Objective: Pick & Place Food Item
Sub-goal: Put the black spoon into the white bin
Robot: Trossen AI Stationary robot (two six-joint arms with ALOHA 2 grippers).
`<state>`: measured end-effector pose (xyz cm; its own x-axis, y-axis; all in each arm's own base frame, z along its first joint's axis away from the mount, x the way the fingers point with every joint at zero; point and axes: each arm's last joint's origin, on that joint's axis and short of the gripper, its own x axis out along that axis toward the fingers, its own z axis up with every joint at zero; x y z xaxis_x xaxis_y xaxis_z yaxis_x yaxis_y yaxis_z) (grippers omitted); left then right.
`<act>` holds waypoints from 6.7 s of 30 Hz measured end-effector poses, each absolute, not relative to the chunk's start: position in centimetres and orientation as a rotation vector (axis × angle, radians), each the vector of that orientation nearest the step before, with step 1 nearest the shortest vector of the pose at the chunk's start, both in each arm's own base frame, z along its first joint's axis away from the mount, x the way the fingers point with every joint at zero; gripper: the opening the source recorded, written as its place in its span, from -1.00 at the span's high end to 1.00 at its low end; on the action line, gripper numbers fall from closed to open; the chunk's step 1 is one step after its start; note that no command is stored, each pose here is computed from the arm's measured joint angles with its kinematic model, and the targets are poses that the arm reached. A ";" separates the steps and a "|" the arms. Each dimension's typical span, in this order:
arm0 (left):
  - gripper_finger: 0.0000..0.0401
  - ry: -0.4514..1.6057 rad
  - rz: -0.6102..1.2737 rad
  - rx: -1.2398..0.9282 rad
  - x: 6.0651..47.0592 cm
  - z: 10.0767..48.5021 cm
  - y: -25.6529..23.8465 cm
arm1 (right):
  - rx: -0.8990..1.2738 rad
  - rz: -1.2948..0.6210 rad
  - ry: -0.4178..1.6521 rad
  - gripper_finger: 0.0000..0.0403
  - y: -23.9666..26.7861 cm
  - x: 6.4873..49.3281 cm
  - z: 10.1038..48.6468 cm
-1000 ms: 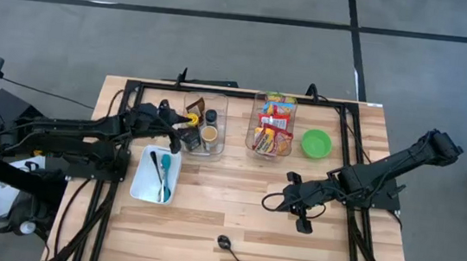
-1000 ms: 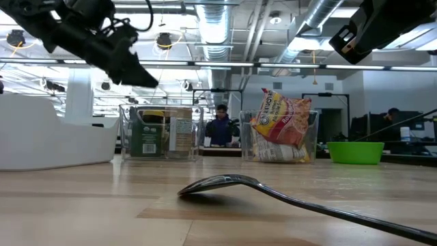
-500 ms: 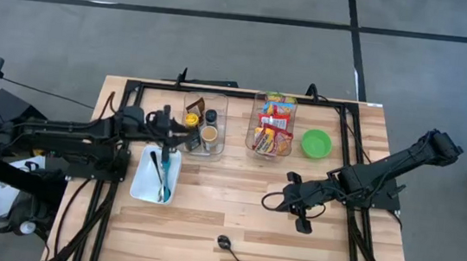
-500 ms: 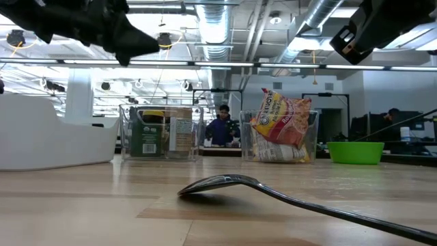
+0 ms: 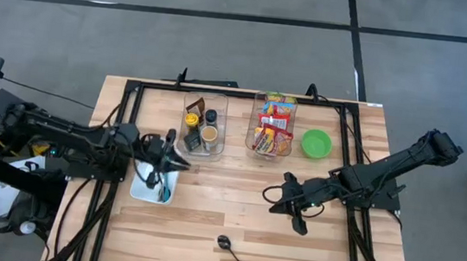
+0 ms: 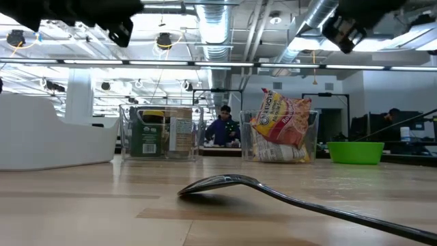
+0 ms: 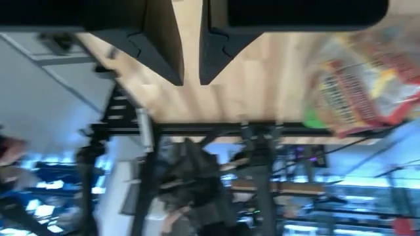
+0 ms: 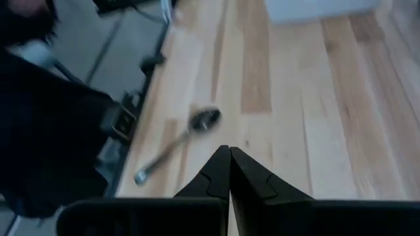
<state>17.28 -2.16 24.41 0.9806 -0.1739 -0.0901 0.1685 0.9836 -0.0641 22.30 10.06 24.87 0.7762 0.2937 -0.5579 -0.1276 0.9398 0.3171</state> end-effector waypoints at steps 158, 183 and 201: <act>0.99 0.135 -0.495 -0.117 18.8 22.4 -9.1 | 0.463 -0.458 1.181 0.42 28.7 38.1 16.5; 0.99 0.134 -0.495 -0.118 18.8 22.4 -9.1 | 0.501 -0.434 1.232 0.42 30.7 37.0 13.5; 0.99 0.135 -0.495 -0.117 18.8 22.4 -9.1 | 0.486 -0.463 1.276 0.90 30.1 36.9 13.5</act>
